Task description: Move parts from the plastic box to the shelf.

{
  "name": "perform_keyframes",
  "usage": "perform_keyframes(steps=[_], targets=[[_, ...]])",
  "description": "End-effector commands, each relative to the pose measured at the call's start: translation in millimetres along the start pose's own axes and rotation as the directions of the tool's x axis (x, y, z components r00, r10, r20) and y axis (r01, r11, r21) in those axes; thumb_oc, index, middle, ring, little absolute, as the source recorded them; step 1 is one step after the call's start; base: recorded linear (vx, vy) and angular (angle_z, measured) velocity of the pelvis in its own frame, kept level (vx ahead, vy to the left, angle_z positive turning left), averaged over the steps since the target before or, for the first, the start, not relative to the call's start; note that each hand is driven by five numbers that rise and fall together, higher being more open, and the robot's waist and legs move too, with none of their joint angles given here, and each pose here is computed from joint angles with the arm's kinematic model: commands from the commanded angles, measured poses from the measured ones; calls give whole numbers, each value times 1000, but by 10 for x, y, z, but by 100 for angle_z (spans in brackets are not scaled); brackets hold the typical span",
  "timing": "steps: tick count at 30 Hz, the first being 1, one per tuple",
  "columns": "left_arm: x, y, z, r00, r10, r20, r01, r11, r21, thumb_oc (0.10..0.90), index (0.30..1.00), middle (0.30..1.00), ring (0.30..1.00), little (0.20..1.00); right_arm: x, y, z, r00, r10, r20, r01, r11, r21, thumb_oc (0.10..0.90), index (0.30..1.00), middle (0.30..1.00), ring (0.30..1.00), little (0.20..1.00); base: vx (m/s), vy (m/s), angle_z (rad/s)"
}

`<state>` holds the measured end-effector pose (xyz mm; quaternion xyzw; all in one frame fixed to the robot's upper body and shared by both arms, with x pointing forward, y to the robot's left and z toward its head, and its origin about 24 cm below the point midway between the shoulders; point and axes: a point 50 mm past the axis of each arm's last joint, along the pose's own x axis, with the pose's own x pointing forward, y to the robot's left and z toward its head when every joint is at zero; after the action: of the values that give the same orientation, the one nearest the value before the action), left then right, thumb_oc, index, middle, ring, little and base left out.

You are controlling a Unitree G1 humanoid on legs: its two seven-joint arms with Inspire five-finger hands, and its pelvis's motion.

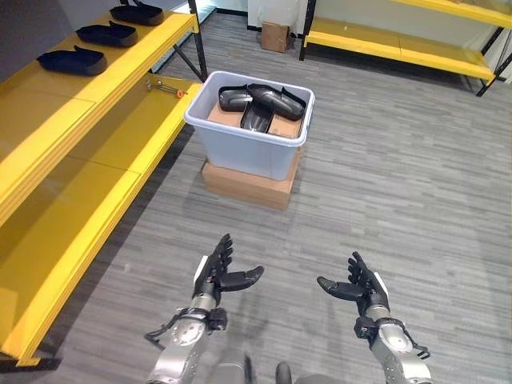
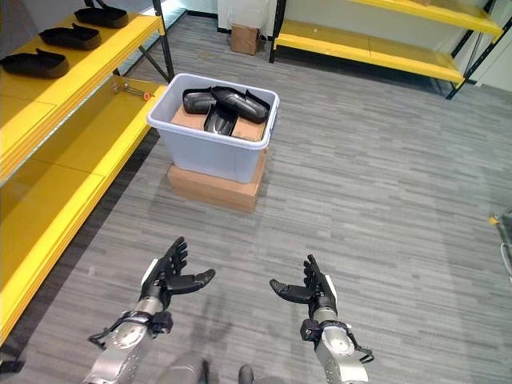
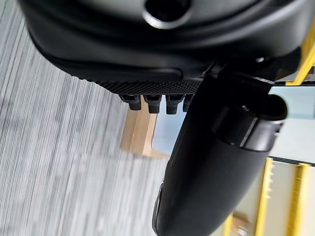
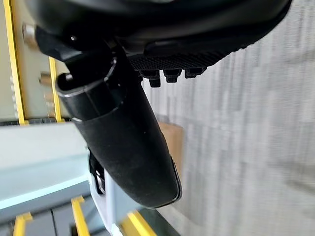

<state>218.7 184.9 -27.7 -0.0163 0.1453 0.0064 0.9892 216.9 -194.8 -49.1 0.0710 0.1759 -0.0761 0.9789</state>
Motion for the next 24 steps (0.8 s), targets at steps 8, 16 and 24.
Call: perform_keyframes(steps=[8,16,24], targets=[[84,-32,293,984,26,175,-21,999,-34,900,1000,1000,1000,1000,-13,-32,264,988,43,151,-34,998,-60,900,1000,1000,1000,1000,264,148,-73],[169,28,400,976,54,210,-56,998,2,900,1000,1000,1000,1000,69,189,317,982,106,159,-100,994,-43,900,1000,1000,1000,1000,149,152,-6],[190,58,475,970,64,236,-70,997,17,900,1000,1000,1000,1000,119,254,396,976,123,178,-117,992,-46,900,1000,1000,1000,1000,53,102,-5]])
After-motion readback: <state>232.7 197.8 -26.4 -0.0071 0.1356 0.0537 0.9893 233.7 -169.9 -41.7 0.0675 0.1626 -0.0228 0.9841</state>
